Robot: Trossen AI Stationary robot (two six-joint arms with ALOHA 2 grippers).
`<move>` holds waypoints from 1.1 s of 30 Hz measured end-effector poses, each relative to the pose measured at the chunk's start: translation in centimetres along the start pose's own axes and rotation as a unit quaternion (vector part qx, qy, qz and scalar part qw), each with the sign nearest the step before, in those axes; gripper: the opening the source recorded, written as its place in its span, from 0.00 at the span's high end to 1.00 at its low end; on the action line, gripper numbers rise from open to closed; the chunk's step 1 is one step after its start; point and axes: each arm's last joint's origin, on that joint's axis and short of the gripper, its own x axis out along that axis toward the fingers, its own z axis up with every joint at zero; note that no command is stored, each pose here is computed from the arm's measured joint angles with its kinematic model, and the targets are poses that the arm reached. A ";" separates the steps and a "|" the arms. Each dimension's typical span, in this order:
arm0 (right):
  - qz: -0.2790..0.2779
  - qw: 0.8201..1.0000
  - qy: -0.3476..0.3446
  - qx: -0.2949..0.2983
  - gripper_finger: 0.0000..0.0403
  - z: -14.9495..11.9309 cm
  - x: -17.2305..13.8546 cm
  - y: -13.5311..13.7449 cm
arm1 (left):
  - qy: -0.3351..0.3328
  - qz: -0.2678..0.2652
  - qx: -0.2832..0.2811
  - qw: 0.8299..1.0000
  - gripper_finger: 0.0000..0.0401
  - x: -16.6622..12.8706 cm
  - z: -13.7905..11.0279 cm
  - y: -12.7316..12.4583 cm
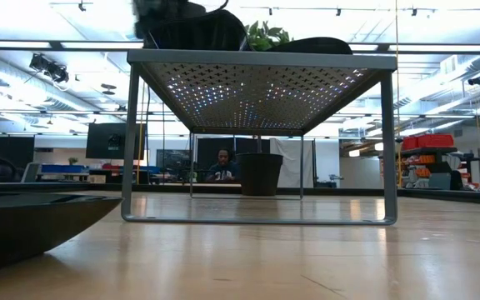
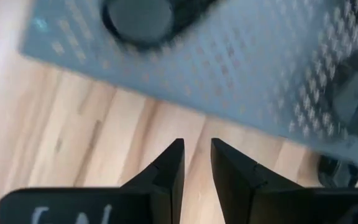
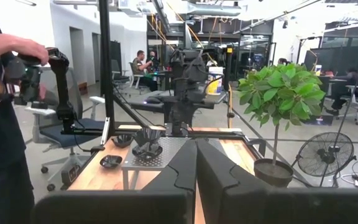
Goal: Pick & Place Mini shaped plates
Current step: Stack the black bowl on top of the black bowl on the shelf
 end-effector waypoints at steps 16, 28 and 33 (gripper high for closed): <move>0.000 1.000 0.000 0.000 0.96 0.0 0.0 0.0 | 0.090 -0.014 0.227 0.970 0.79 1.8 -7.1 -2.0; 0.000 1.000 0.000 0.000 0.96 0.0 0.0 0.0 | 0.094 -0.046 0.536 0.837 0.79 2.0 -7.8 -3.2; 0.000 1.000 0.000 0.000 0.96 0.0 0.0 0.0 | 0.108 -0.062 0.596 0.793 0.79 2.5 -8.3 -4.3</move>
